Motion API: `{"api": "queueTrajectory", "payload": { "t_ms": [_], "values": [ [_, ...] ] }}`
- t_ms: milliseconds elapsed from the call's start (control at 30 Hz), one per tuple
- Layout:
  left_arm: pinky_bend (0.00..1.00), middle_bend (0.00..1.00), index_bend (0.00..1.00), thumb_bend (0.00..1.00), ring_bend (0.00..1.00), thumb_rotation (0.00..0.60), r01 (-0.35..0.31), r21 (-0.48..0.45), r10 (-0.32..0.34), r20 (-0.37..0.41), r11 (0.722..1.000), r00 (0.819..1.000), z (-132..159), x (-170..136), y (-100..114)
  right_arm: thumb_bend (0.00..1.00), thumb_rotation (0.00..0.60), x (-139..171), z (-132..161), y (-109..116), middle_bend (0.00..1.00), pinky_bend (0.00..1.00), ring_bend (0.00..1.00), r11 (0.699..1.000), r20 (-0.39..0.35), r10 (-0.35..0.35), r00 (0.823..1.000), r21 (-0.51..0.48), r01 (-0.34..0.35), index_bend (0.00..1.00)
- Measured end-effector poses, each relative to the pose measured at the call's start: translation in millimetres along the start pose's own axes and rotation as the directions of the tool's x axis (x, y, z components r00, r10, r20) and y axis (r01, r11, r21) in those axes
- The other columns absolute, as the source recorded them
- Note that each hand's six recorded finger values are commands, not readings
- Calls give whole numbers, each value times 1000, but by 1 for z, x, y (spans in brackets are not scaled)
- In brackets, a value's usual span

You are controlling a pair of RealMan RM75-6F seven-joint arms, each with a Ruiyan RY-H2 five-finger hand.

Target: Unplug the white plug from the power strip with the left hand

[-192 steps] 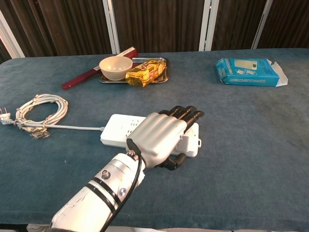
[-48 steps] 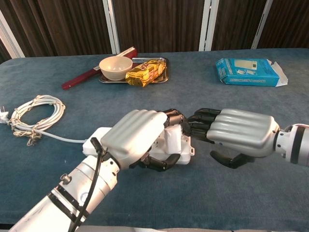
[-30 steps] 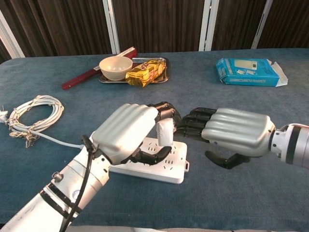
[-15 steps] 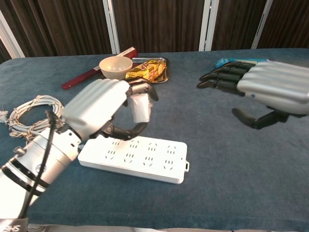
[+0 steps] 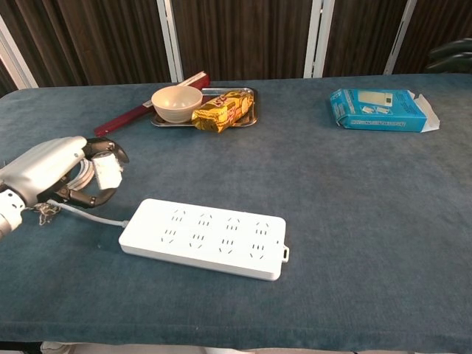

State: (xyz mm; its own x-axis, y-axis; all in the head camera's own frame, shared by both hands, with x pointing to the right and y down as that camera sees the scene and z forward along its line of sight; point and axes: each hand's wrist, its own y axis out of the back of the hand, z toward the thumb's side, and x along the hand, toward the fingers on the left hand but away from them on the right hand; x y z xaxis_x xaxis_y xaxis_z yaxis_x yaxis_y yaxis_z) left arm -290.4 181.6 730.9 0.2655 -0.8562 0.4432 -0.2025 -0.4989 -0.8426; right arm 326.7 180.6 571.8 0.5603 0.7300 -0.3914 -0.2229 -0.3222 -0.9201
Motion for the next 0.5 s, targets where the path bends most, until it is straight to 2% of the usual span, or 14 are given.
{"api": "queueTrajectory", "payload": {
  "t_ms": [100, 167, 267, 367, 500],
  "values": [
    [218, 116, 69, 445, 112, 600, 40, 0, -40, -30, 999, 999, -12, -1, -6, 659, 600, 4, 2, 0, 106, 0, 0, 1000, -5, 1, 1000, -1, -1, 0],
    [214, 23, 2, 441, 31, 600, 70, 5, -69, -45, 998, 997, -19, -2, -9, 657, 600, 5, 2, 0, 106, 0, 0, 1000, -4, 4, 1000, -2, -4, 0],
    [205, 0, 0, 434, 0, 600, 95, -1, -95, -61, 995, 994, -27, -3, -7, 637, 600, 6, 2, -2, 101, 0, 0, 1000, 4, 16, 1000, -4, -16, 0],
    [181, 0, 0, 426, 0, 600, 81, -3, -81, -58, 997, 995, -30, -5, 4, 608, 600, 8, 0, -4, 86, 0, 0, 999, 21, 32, 999, -6, -32, 0],
    [150, 0, 0, 421, 0, 600, 63, 40, -61, -50, 997, 997, -38, -15, 23, 535, 600, 17, -5, -8, 10, 0, 0, 998, 67, 64, 996, -4, -63, 0]
  ]
}}
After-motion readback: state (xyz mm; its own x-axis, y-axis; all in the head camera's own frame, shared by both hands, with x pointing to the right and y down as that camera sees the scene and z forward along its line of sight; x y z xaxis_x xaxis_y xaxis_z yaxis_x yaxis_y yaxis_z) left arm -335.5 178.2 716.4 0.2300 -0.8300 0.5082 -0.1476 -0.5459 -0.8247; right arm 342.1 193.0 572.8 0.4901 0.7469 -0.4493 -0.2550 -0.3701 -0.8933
